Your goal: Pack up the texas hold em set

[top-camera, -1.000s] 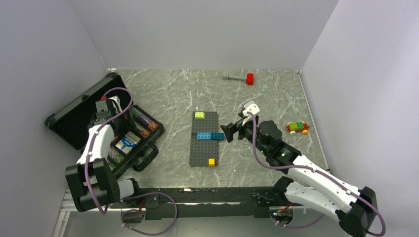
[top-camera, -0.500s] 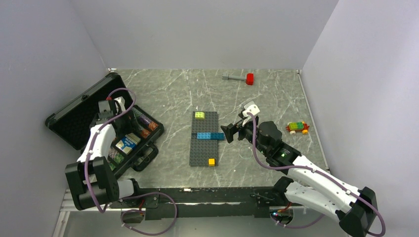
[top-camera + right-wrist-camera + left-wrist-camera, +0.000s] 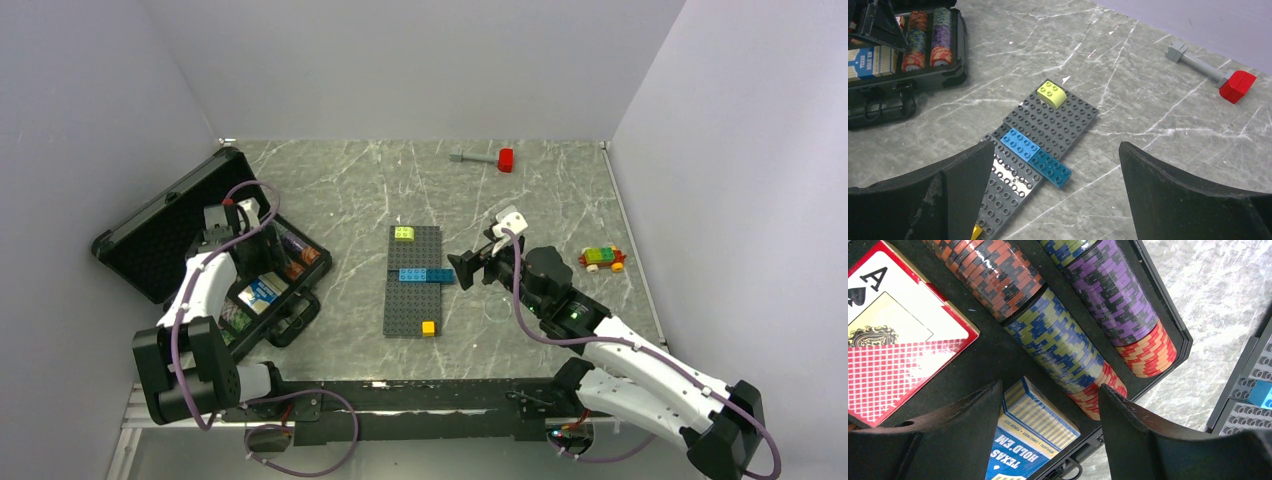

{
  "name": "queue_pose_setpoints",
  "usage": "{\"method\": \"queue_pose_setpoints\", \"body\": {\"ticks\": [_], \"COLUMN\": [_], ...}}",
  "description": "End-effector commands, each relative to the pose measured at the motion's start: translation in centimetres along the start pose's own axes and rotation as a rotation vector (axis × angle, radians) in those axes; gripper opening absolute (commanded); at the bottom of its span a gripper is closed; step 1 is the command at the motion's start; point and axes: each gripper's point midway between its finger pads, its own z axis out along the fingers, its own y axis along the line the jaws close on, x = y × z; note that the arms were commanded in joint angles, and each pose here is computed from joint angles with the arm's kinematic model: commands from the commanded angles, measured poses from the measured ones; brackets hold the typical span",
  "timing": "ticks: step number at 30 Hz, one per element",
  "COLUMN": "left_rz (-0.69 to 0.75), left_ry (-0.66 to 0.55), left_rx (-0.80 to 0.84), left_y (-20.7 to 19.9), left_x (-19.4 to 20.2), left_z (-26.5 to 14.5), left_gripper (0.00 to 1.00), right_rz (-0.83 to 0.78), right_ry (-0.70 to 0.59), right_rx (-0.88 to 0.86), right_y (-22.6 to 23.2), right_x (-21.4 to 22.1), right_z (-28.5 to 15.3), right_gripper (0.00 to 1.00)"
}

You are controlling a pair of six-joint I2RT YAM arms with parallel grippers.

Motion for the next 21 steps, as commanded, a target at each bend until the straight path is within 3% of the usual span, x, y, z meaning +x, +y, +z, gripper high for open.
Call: {"method": "queue_pose_setpoints", "body": {"ticks": [1,13,16,21], "left_rz": [0.012,0.012,-0.013,-0.103], "left_ry": [0.087,-0.183,-0.192,-0.083], "left_rx": [0.09,-0.186,-0.205,-0.176], "left_y": [-2.1,1.3,1.5,1.1], "left_x": [2.1,-3.0,-2.8,0.1], "left_z": [0.3,-5.2,-5.6,-3.8], "left_gripper": [0.73,0.83,0.8,0.68], "right_rz": [0.017,0.014,0.016,0.017], "right_ry": [-0.066,-0.063,-0.064,-0.067], "right_rx": [0.011,0.01,0.006,0.004], "right_y": [-0.3,-0.2,-0.2,-0.1], "right_x": [-1.8,-1.8,-1.8,-1.7], "right_z": [-0.3,-0.3,-0.3,-0.3], "right_gripper": [1.0,1.0,1.0,1.0]}}
